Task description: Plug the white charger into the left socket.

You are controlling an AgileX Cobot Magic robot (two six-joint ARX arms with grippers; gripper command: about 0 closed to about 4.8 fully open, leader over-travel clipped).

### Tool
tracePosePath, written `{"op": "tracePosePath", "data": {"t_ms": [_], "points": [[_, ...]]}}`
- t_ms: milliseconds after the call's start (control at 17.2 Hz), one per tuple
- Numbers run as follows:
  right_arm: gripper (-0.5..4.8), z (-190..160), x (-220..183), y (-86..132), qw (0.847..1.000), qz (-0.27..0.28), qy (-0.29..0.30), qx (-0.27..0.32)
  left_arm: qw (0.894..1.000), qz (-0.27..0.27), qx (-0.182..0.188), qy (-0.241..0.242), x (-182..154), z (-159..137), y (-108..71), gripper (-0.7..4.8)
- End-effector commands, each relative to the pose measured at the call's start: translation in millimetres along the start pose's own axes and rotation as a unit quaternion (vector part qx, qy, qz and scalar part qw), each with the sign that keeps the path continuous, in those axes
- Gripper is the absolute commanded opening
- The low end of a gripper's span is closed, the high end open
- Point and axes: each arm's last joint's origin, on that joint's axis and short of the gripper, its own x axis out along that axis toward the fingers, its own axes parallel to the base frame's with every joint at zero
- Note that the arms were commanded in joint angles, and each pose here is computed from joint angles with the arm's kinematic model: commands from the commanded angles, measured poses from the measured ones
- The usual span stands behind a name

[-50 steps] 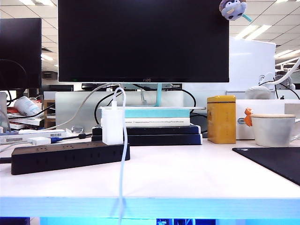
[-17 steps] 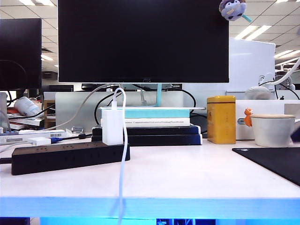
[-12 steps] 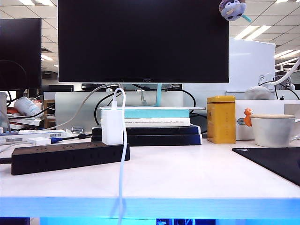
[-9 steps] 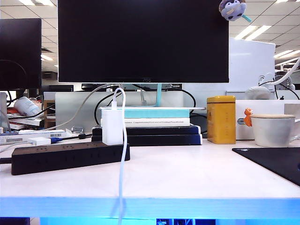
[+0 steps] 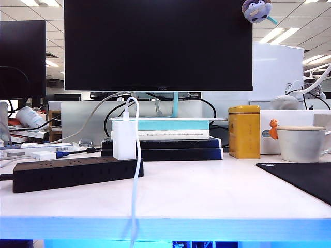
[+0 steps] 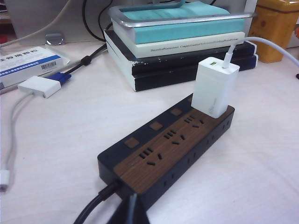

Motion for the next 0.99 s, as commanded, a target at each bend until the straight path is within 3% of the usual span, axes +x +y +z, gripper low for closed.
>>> {"op": "tracePosePath", "data": {"t_ms": [58, 581, 871, 987], "points": [[-0.01, -1, 0, 0, 1.0, -0.003, 0.001, 0.005, 1.0, 0.001, -0.008, 0.002, 0, -1, 0.1, -0.02], [-0.01, 1, -1, -2, 0.999, -0.005, -0.032, 0.019, 1.0, 0.001, -0.008, 0.0, 0, -1, 0.1, -0.02], [-0.01, 12, -10, -20, 0.988, -0.074, -0.12, 0.066, 1.0, 0.023, -0.012, -0.003, 0, -1, 4.4, -0.02], [-0.01, 15, -16, -28, 0.979, -0.106, -0.156, 0.082, 0.997, 0.079, -0.021, -0.003, -1, -1, 15.0, -0.02]]}}
